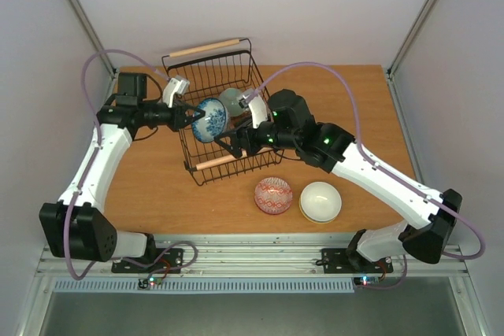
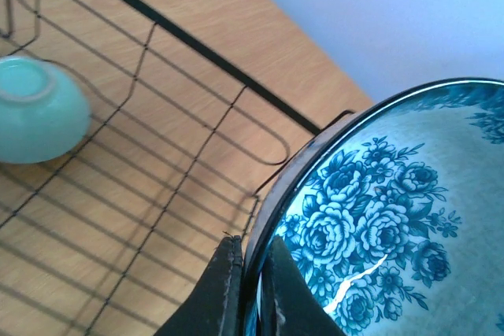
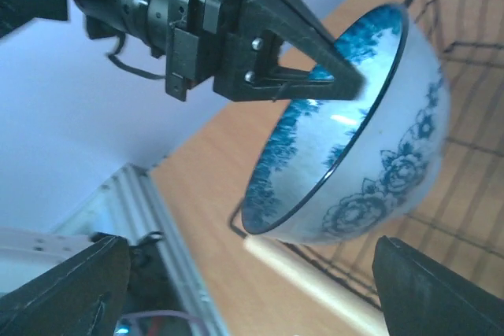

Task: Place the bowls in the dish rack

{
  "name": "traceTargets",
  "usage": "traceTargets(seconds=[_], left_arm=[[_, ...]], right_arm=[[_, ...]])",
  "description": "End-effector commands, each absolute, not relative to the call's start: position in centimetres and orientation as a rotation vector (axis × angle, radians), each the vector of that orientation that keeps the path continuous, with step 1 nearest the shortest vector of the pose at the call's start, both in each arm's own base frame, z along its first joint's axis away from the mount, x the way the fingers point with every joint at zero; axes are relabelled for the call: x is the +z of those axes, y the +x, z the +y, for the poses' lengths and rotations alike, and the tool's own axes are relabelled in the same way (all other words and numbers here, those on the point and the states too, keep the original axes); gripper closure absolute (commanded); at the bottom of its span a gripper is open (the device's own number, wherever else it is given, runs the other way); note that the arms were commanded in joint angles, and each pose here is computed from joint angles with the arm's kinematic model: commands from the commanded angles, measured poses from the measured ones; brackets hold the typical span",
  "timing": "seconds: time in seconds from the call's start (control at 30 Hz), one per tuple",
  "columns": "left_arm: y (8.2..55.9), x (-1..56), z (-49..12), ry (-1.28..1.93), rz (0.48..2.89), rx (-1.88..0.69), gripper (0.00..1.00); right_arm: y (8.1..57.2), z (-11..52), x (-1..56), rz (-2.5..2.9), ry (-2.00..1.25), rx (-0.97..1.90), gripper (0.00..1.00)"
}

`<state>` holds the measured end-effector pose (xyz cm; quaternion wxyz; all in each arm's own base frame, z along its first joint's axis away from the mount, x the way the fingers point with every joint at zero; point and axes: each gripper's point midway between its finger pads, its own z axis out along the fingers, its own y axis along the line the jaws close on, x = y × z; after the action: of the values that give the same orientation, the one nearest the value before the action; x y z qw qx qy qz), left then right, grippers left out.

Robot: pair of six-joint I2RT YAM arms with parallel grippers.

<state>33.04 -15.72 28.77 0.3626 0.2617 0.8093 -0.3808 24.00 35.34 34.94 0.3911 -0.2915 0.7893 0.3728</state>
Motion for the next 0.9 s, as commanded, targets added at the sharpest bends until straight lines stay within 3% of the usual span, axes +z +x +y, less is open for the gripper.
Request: traceTargets(seconds=[0.0,0.53,0.87], left_arm=[[31.6,34.2,-17.5,0.691,1.829,-1.225,0.99],[28.9,34.8,-17.3,0.696,1.731,-1.351,1.00],[29.3,34.4,-16.9,0.681,1.744,-1.325,1.00]], right_arm=[[22.8,37.4,37.4,1.920,-0.704,1.367,0.11],[23.8,38.4,35.9,1.902,-0.634,1.461,0.07],[24.6,37.1,35.2,1.942,-0.607,1.314,0.06]])
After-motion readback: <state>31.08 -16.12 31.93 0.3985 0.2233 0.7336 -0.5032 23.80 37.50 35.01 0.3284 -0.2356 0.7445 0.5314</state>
